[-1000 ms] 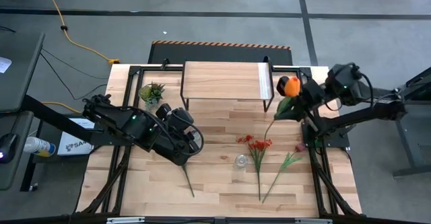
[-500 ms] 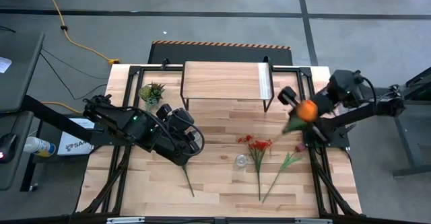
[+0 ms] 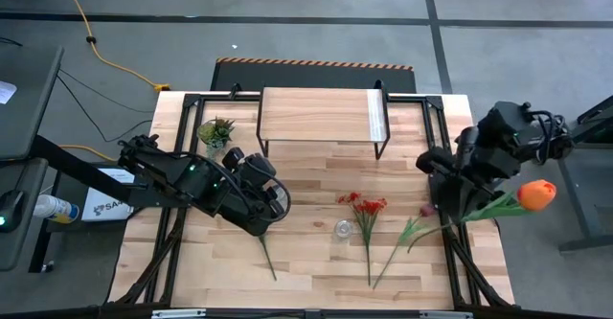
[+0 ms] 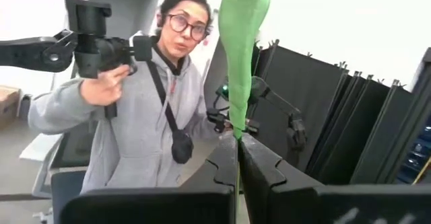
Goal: Pick and place flowers into a vace then onto a shelf
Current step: Put the orange flower into the right transparent vase
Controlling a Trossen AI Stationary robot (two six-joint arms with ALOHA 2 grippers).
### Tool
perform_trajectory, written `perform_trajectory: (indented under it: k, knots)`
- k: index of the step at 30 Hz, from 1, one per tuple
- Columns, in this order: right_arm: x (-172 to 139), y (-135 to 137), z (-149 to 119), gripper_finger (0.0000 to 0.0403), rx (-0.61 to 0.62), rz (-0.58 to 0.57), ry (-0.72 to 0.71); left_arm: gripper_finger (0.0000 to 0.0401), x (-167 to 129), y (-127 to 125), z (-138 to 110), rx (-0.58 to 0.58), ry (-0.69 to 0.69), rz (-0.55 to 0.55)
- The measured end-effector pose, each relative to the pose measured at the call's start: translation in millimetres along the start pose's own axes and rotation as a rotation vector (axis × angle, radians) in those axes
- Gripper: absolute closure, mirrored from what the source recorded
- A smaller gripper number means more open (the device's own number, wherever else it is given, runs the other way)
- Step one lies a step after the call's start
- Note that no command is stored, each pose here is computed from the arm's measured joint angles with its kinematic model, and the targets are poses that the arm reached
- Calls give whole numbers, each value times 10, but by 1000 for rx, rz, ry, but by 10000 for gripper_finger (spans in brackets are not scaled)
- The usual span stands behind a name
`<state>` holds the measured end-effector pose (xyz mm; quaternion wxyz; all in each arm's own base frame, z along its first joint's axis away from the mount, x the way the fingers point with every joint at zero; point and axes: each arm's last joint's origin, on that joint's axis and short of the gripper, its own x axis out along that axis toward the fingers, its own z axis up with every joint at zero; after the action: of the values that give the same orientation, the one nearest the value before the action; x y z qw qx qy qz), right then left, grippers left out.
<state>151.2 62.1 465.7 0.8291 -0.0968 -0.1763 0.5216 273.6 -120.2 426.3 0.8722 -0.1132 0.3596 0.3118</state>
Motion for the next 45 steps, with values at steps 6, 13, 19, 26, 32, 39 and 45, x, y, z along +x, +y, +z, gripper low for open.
perform_trajectory:
  k: [6,13,19,26,32,39,45]
  knots:
    - [72,-35,-69,403,9,14,10,164,0,0,0,0,-1,1]
    - [107,-87,-127,403,18,-42,33,164,0,0,1,0,-3,2]
    - [78,-133,-325,403,120,-313,233,164,0,0,1,-1,-3,2]
    - [33,-181,-536,403,166,-576,464,164,1,2,6,-2,-15,8]
    - [35,-262,-697,403,149,-764,614,164,1,0,10,-5,-24,10]
    - [37,-345,-954,403,131,-948,843,164,1,0,11,-12,-27,12]
    - [36,-375,-1154,403,132,-1027,1015,164,1,1,11,-31,-27,12]
